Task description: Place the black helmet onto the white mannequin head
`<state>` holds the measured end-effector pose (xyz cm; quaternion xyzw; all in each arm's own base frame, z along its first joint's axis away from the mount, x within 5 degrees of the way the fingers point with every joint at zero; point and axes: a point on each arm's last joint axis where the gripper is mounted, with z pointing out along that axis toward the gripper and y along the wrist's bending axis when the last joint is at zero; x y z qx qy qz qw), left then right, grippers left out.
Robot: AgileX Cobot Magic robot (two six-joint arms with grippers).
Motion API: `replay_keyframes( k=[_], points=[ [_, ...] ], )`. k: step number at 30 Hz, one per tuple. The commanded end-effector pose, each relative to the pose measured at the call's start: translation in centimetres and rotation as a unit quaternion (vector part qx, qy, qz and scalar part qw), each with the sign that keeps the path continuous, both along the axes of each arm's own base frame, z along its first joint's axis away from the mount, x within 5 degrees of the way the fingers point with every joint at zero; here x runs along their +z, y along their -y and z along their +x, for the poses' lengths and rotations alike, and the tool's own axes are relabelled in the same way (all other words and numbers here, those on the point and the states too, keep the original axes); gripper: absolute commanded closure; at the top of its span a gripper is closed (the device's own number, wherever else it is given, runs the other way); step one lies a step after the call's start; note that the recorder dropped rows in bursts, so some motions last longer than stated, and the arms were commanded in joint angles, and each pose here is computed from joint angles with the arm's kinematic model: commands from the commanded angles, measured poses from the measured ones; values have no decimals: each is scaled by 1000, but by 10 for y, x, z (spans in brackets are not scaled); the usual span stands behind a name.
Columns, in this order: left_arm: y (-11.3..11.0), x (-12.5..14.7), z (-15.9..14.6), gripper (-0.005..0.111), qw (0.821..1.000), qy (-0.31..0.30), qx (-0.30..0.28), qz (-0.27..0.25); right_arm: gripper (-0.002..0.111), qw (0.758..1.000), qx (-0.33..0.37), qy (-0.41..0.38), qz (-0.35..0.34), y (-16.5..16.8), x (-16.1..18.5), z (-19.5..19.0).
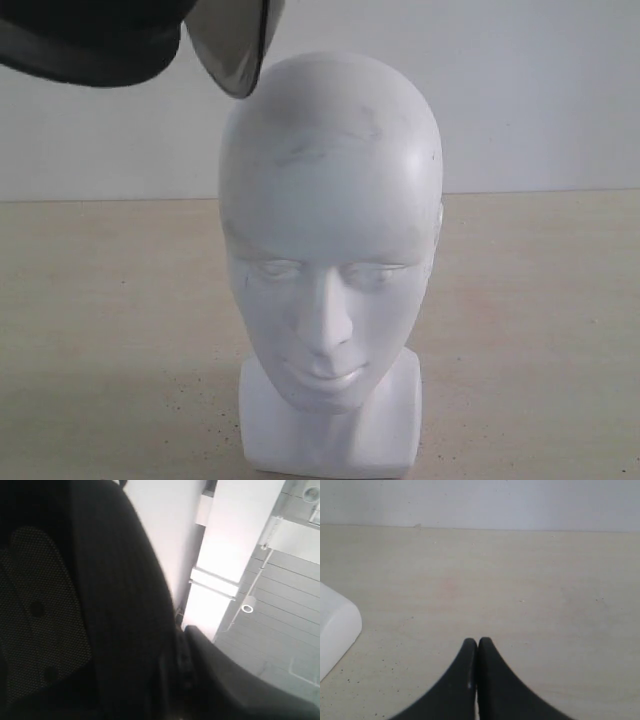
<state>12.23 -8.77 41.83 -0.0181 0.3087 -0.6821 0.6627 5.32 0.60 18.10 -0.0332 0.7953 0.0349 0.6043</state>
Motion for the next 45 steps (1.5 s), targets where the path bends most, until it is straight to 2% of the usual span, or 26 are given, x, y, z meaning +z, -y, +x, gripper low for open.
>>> replay_keyframes(
  k=[1,6,9,15,17,22,24,30,36,39,44,45],
  points=[
    [1,26,-11,102,996,75,-46,-31,109,1000,0,4,-2,0,1,0],
    [7,34,-6,102,990,53,-123,-48,109,1000,0,4,-2,0,1,0],
    [10,36,-3,102,986,41,-148,-57,109,1000,-1,16,-1,0,3,0],
    [17,36,5,102,985,34,-160,-47,109,984,-11,176,26,2,32,3],
    [20,33,9,102,986,29,-159,-40,109,974,-15,218,62,2,41,2],
    [27,28,15,102,990,39,-135,-6,109,935,-22,278,219,5,54,-2],
    [29,31,15,102,991,50,-128,2,109,926,-20,287,242,6,56,-3],
    [37,41,16,102,987,84,-132,34,109,921,-19,299,248,6,59,-3],
    [52,33,29,102,986,63,-148,44,109,907,-16,332,258,8,67,-6],
    [60,28,34,102,986,56,-148,51,109,900,-7,327,289,7,94,-13],
    [66,23,42,102,987,43,-147,50,109,919,-3,294,263,4,149,-8],
    [67,23,43,102,987,44,-145,51,109,929,-5,276,248,3,161,-3]
  ],
)
